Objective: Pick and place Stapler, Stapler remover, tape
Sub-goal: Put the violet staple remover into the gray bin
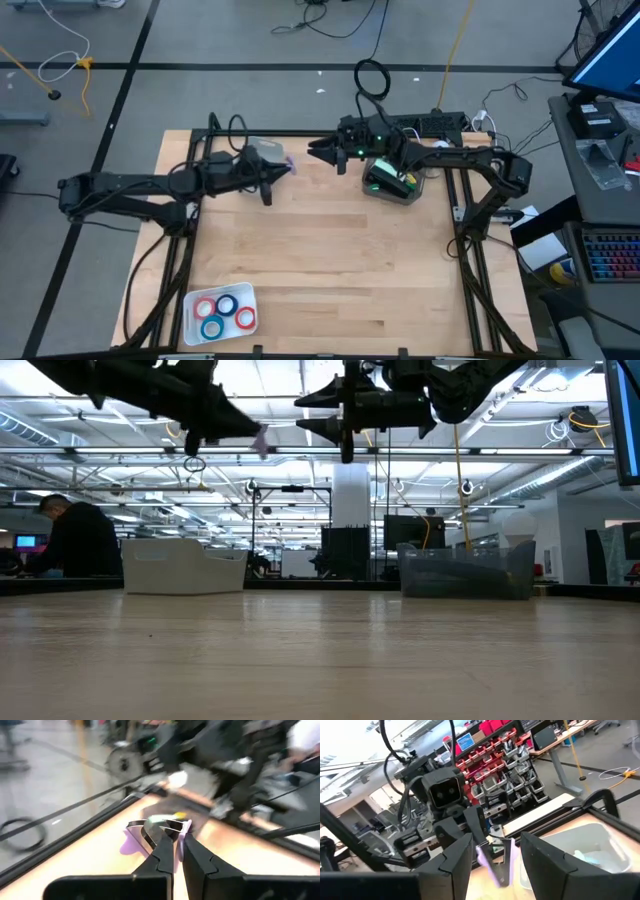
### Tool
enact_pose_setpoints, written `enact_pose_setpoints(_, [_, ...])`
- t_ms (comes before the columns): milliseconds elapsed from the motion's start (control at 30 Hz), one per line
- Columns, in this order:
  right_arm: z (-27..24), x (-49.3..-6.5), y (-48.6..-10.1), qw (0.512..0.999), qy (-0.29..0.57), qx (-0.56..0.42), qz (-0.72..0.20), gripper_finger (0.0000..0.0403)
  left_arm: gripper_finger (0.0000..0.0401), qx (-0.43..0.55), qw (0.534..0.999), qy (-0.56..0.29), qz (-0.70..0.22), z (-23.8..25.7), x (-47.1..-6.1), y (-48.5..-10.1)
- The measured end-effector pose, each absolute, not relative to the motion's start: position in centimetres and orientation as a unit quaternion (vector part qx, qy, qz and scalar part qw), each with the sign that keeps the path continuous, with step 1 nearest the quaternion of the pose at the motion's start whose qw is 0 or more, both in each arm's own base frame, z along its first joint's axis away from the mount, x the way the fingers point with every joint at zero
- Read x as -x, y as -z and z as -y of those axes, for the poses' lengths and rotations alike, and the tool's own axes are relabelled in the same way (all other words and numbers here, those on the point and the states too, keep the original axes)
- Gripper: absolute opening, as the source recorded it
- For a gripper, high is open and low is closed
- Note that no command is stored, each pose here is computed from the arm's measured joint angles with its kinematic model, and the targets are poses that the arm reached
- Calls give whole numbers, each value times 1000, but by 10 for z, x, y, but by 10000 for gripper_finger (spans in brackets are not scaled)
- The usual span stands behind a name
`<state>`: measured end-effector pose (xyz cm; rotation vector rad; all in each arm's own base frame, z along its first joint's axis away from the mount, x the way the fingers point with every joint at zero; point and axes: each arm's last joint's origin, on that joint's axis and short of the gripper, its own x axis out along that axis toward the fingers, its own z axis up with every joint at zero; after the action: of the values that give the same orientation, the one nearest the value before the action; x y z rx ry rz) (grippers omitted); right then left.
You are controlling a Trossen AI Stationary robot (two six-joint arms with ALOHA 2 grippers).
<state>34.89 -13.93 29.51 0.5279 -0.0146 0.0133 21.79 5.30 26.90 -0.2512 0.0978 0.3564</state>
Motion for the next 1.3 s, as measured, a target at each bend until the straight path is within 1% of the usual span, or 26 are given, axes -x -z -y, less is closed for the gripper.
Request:
enact_pose_setpoints(167, [145, -347, -295, 970, 1, -243, 9, 158, 13, 121, 954, -253, -108, -58, -201, -263])
enact_pose_setpoints(333, [144, -347, -295, 974, 1, -226, 8, 157, 13, 149, 916, -333, -166, -71, -191, -249])
enact_pose_setpoints(500, [144, -347, -292, 975, 4, -223, -7, 156, 13, 168, 887, -375, -212, -88, -187, -234])
enact_pose_setpoints(800, [144, -347, -288, 983, 6, -179, -23, 157, 13, 215, 859, -348, -308, -111, -189, -205])
enact_pose_setpoints(1033, [146, -346, -288, 988, 8, -152, -23, 153, 13, 181, 826, -338, -412, -126, -201, -213])
enact_pose_setpoints(1167, [148, -345, -288, 988, 11, -152, -23, 155, 13, 192, 810, -334, -442, -140, -207, -214])
enact_pose_setpoints(1300, [148, -345, -288, 988, 11, -152, -23, 157, 13, 204, 789, -326, -480, -150, -211, -203])
